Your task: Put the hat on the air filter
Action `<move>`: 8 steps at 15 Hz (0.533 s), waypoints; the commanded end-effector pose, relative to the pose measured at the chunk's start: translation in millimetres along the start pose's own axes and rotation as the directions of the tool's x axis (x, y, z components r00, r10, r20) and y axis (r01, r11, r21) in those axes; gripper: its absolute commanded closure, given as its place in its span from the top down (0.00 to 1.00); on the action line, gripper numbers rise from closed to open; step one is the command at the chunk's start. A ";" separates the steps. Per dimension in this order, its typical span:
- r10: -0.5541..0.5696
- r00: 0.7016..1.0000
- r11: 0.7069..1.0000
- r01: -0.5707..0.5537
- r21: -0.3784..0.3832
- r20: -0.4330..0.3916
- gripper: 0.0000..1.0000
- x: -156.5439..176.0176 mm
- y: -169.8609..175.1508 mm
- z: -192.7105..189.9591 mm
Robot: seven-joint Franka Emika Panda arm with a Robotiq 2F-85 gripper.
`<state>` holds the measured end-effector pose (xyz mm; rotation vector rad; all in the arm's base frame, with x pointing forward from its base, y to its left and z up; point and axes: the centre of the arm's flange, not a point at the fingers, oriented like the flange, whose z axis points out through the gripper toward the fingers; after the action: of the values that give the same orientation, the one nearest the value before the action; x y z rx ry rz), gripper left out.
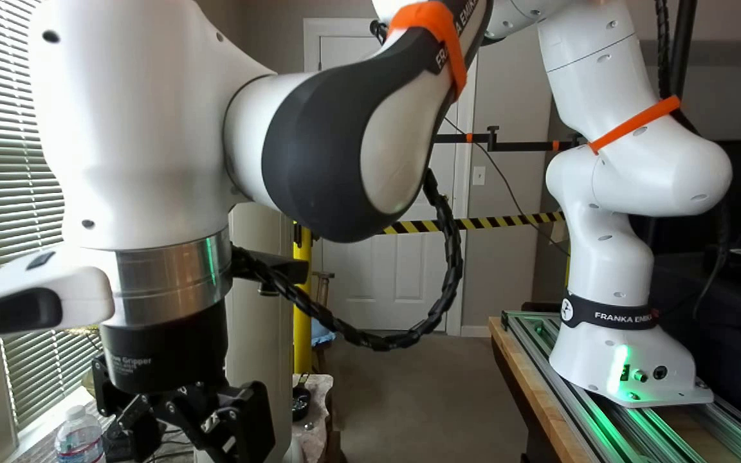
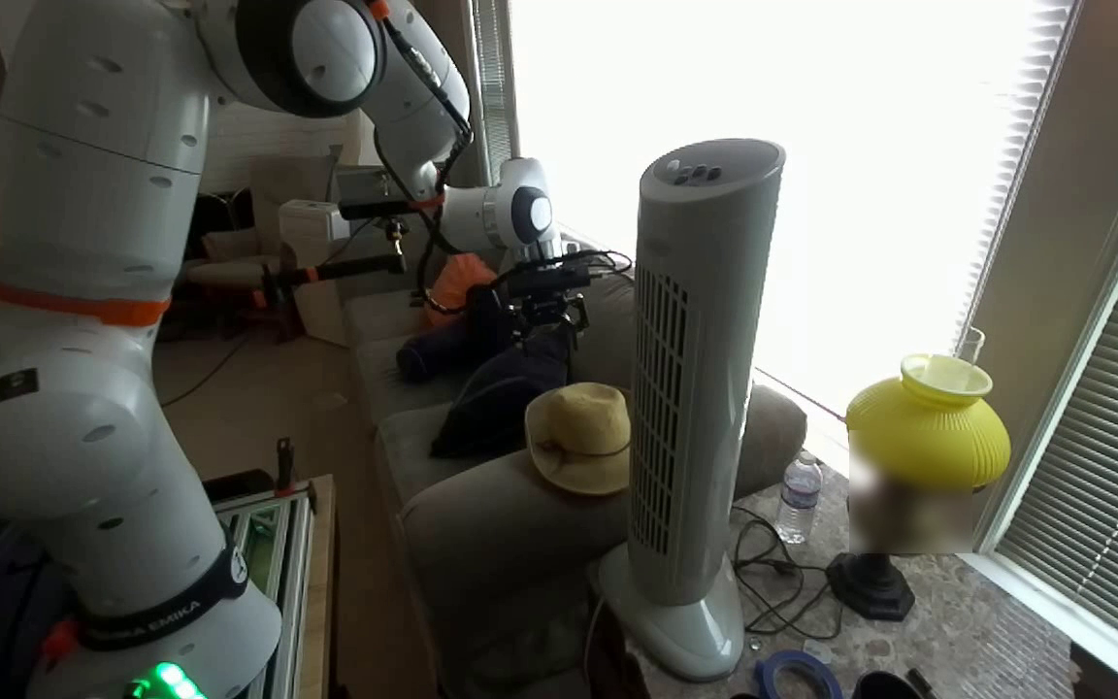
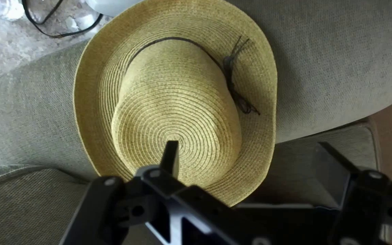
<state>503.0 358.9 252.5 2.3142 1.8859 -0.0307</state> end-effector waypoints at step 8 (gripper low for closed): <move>-0.004 1.000 1.000 0.004 -0.030 -0.012 1.00 6.1 -6.2 37.1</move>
<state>505.0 359.9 244.0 2.3165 1.8855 -0.0284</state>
